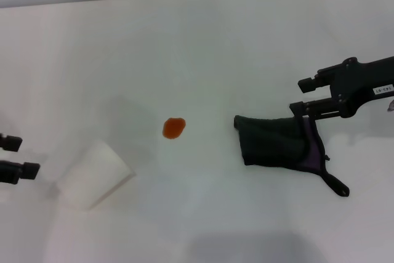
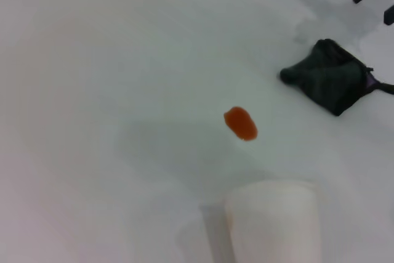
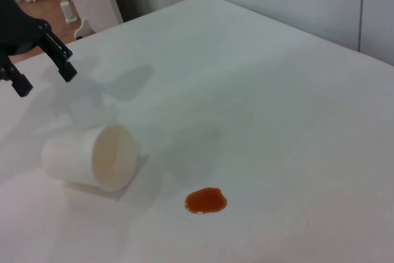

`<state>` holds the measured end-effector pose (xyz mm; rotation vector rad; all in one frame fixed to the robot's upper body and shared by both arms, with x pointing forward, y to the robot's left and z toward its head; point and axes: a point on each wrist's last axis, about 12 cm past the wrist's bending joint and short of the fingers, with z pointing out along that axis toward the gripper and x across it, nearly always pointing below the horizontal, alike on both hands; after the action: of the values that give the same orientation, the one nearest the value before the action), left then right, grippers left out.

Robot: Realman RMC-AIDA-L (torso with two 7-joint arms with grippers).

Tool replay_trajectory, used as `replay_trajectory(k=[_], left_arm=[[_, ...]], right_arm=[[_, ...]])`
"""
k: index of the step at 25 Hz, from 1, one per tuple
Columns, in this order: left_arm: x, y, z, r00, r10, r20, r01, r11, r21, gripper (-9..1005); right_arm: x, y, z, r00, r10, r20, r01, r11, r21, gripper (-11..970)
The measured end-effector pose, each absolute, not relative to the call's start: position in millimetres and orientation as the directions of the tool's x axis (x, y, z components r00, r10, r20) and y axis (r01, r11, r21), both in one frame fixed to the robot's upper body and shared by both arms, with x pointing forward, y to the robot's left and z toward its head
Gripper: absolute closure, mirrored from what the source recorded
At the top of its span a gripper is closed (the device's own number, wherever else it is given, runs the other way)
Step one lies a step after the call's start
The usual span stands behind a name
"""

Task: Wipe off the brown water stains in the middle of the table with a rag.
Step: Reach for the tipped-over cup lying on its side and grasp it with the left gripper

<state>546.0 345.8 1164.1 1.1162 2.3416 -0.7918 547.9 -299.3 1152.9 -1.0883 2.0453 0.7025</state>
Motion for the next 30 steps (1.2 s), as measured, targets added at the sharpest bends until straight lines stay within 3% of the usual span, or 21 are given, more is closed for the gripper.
replay_trajectory(k=[30], left_arm=[[574.7,292.7,1132.0,-0.603,0.612,-0.512,0.797,0.497,-0.345,171]], right_arm=[[552.6,-293.9,1155.9,-0.373,-0.477,-0.796,-0.866,0.487,0.114,384]])
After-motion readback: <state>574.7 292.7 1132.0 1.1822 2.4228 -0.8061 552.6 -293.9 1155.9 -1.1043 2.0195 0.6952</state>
